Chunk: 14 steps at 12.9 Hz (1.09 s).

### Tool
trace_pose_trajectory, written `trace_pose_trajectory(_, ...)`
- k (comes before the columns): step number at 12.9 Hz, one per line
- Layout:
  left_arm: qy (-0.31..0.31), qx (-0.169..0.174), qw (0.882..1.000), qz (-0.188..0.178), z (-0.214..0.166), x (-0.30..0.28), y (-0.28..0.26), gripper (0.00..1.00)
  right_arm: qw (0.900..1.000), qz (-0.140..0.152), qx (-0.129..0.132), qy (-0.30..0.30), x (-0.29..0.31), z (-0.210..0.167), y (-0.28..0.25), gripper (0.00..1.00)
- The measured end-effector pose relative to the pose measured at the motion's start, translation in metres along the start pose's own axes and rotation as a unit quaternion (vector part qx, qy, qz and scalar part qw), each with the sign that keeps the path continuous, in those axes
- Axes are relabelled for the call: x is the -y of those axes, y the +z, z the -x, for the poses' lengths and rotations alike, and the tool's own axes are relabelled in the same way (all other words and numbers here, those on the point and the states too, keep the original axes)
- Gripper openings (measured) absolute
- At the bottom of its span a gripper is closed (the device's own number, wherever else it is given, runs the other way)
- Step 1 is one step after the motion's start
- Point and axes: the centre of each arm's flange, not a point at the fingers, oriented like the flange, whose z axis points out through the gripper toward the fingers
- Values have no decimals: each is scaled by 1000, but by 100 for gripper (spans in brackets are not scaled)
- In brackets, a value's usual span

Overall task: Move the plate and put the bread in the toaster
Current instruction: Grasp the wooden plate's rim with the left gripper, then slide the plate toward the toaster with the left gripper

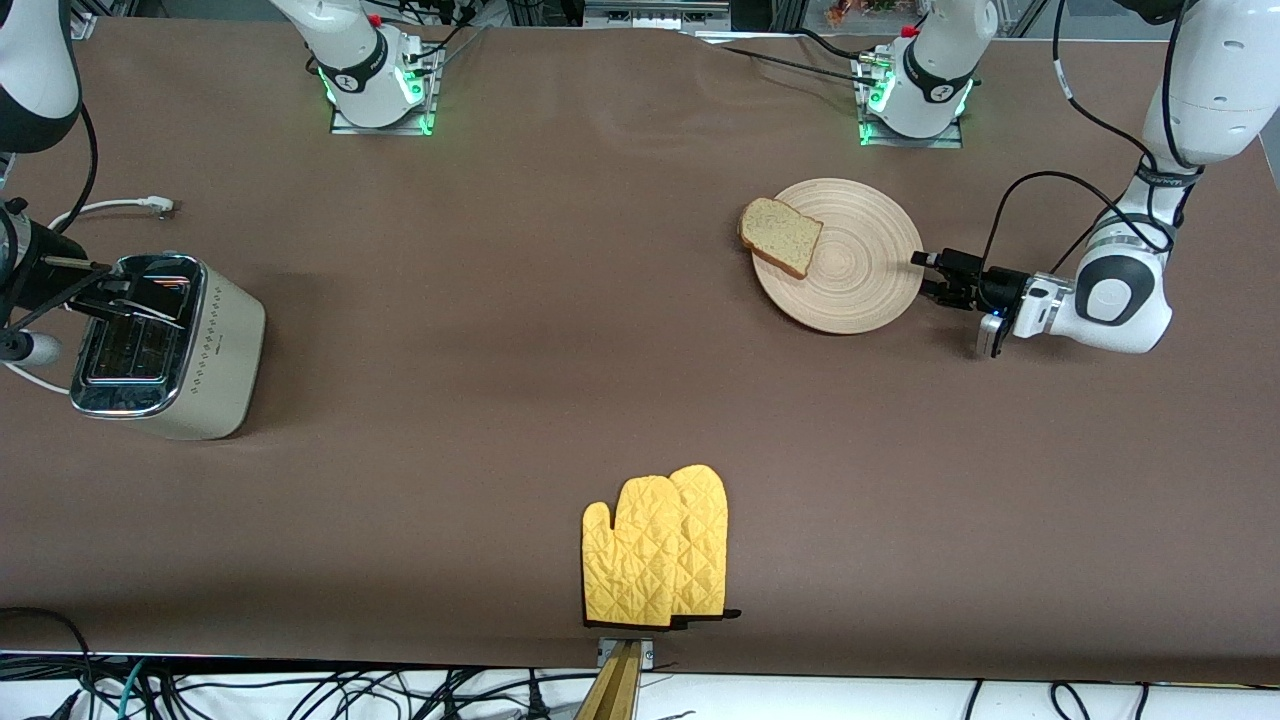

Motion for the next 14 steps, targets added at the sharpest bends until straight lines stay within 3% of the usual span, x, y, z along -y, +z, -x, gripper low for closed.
trace_pose_trajectory(8,32,-2,999,-15,3,8,8,12,1000,0,0,0,0,0,0,100)
trace_pose_trajectory(14,36,-4,999,-18,3,12,9,9,1000,1,0,0,0,0,0,100)
